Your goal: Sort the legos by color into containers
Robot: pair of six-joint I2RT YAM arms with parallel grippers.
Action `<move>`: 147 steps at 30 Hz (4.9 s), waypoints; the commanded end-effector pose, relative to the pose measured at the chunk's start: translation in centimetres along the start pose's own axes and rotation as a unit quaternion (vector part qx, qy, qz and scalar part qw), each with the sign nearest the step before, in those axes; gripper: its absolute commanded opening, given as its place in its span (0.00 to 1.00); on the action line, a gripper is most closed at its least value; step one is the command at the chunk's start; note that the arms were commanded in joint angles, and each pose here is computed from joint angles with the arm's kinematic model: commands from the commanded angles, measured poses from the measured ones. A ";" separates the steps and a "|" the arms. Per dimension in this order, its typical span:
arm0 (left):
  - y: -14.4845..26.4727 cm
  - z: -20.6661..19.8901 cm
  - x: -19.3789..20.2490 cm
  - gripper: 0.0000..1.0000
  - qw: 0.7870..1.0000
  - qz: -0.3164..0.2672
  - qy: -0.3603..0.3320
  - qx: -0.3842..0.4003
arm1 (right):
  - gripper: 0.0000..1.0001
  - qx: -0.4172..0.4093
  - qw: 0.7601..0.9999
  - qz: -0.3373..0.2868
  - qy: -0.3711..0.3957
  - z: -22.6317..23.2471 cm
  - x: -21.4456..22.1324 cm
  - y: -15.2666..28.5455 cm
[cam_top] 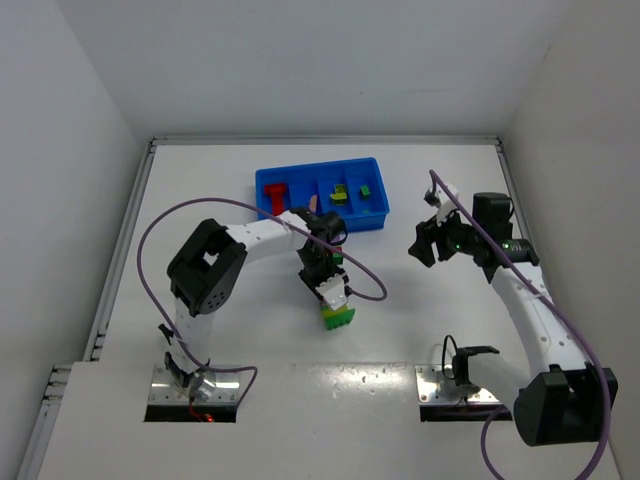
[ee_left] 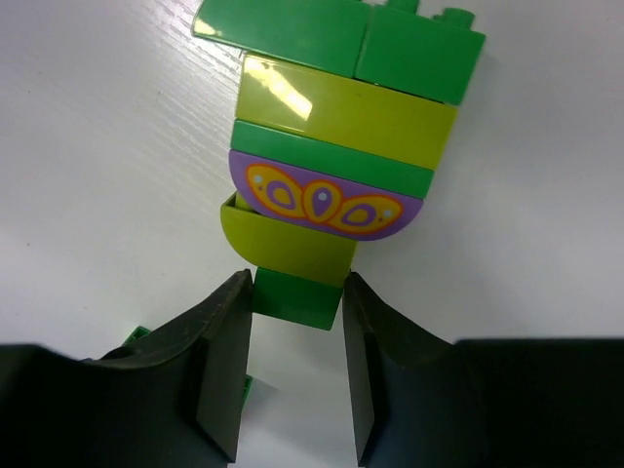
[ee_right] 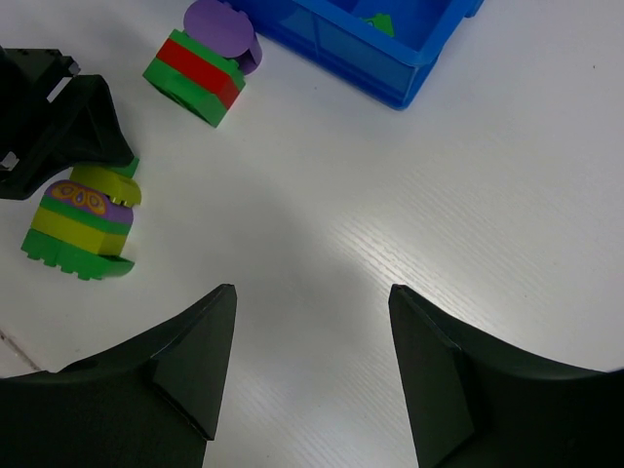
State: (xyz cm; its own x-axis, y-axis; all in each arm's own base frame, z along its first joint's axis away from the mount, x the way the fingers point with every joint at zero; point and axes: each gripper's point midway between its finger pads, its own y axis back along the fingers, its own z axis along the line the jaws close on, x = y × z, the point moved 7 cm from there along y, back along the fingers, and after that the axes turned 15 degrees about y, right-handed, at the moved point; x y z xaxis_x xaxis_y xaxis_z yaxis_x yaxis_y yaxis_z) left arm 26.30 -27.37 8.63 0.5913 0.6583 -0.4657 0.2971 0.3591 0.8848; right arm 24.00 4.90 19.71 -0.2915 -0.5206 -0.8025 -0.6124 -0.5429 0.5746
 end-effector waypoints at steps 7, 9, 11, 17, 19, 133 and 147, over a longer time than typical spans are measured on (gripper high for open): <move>0.8 -0.9 -1.3 0.06 0.989 -0.066 0.121 -0.044 | 0.65 -0.020 0.999 -0.032 -0.010 0.3 -0.7 -0.3; 2.3 -1.5 -1.7 0.04 0.973 -0.109 0.187 -0.073 | 0.65 -0.049 0.997 -0.039 -0.041 1.1 -0.6 -1.0; 2.7 -2.7 -1.7 0.03 0.957 -0.138 0.240 -0.087 | 0.64 -0.078 0.994 -0.052 -0.064 1.7 -0.9 -1.6; 6.2 -5.8 -3.8 0.00 0.889 -0.235 0.341 -0.196 | 0.62 -0.199 0.966 -0.073 -0.150 4.3 -1.9 -3.3; 7.1 -6.1 -4.7 0.00 0.873 -0.253 0.361 -0.210 | 0.62 -0.218 0.959 -0.073 -0.166 4.7 -2.0 -3.6; 9.1 -9.4 -1.9 0.00 0.802 -0.270 0.435 -0.307 | 0.62 -0.057 0.992 -0.005 -0.113 -8.8 -11.5 -18.1; 12.3 -7.6 -3.2 0.00 0.781 -0.310 0.433 -0.327 | 0.64 -0.512 0.825 -0.022 -0.240 4.8 -3.4 -12.9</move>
State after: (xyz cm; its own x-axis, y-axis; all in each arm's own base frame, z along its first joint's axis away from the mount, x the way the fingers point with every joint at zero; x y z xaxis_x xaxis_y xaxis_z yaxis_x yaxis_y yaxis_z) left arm 20.90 -18.87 17.34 -0.3823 0.4125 -0.8268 -0.2536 0.8136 0.5232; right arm 31.79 16.47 14.70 -0.6345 -0.3568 -0.6856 0.1424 -0.9259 0.3500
